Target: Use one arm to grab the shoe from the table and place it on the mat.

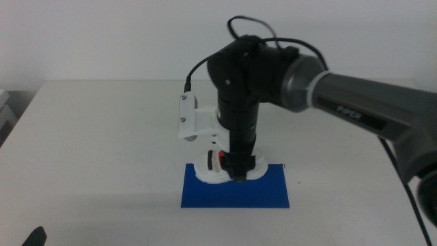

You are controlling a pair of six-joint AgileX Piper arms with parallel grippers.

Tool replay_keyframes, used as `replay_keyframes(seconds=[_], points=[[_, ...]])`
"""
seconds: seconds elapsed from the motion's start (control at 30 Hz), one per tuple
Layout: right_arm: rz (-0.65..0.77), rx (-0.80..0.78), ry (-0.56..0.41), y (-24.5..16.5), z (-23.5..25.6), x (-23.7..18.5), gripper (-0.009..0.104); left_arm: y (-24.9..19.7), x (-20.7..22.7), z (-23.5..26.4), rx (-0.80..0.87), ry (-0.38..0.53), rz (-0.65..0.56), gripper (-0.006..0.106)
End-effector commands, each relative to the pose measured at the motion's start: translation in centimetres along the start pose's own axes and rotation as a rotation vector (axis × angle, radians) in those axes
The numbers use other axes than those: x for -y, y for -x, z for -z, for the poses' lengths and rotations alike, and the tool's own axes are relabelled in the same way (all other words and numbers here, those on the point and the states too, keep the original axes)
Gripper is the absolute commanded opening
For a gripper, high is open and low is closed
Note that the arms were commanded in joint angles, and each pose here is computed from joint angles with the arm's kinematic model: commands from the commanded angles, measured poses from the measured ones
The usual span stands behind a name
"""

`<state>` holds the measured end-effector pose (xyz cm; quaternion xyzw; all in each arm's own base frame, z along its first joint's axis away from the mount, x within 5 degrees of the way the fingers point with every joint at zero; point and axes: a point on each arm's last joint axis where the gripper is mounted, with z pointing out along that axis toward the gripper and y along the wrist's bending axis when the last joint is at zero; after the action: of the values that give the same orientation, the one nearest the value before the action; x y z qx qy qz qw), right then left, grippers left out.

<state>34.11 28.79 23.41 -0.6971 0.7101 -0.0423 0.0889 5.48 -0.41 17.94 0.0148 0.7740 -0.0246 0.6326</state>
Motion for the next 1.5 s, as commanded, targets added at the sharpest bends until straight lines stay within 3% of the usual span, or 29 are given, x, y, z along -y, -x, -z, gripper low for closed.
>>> replay_keyframes(seconds=[0.0,0.17,1.07,1.13,1.17,1.2,1.23,1.37,1.47], points=[[-0.085,0.041,-0.059,0.2,3.0,0.4,-0.004,0.6,0.0,0.1,0.086,0.0,0.012,0.094],[-0.145,0.014,-0.03,0.2,2.1,0.2,-0.004,0.6,0.0,0.1,0.086,0.0,0.012,0.094],[-0.132,-0.026,0.005,0.7,-1.7,0.5,-0.002,0.6,0.0,0.1,0.086,0.0,0.012,0.094],[-0.132,-0.012,-0.009,0.8,-1.7,0.7,0.014,0.6,0.0,0.1,0.086,0.0,0.012,0.094],[-0.133,-0.007,-0.012,0.8,-1.7,0.7,0.03,0.6,0.0,0.1,0.086,0.0,0.012,0.094],[-0.133,-0.007,-0.013,0.8,-1.7,0.7,0.037,0.6,0.0,0.1,0.086,0.0,0.012,0.094],[-0.133,-0.007,-0.013,0.8,-1.7,0.7,0.051,0.6,0.0,0.1,0.086,0.0,0.012,0.094],[-0.133,-0.002,-0.016,0.8,-1.4,0.7,0.074,0.6,0.0,0.1,0.086,0.0,0.012,0.094],[-0.146,0.024,-0.027,0.5,-0.1,0.8,0.085,0.6,0.0,0.1,0.086,0.0,0.012,0.094]])
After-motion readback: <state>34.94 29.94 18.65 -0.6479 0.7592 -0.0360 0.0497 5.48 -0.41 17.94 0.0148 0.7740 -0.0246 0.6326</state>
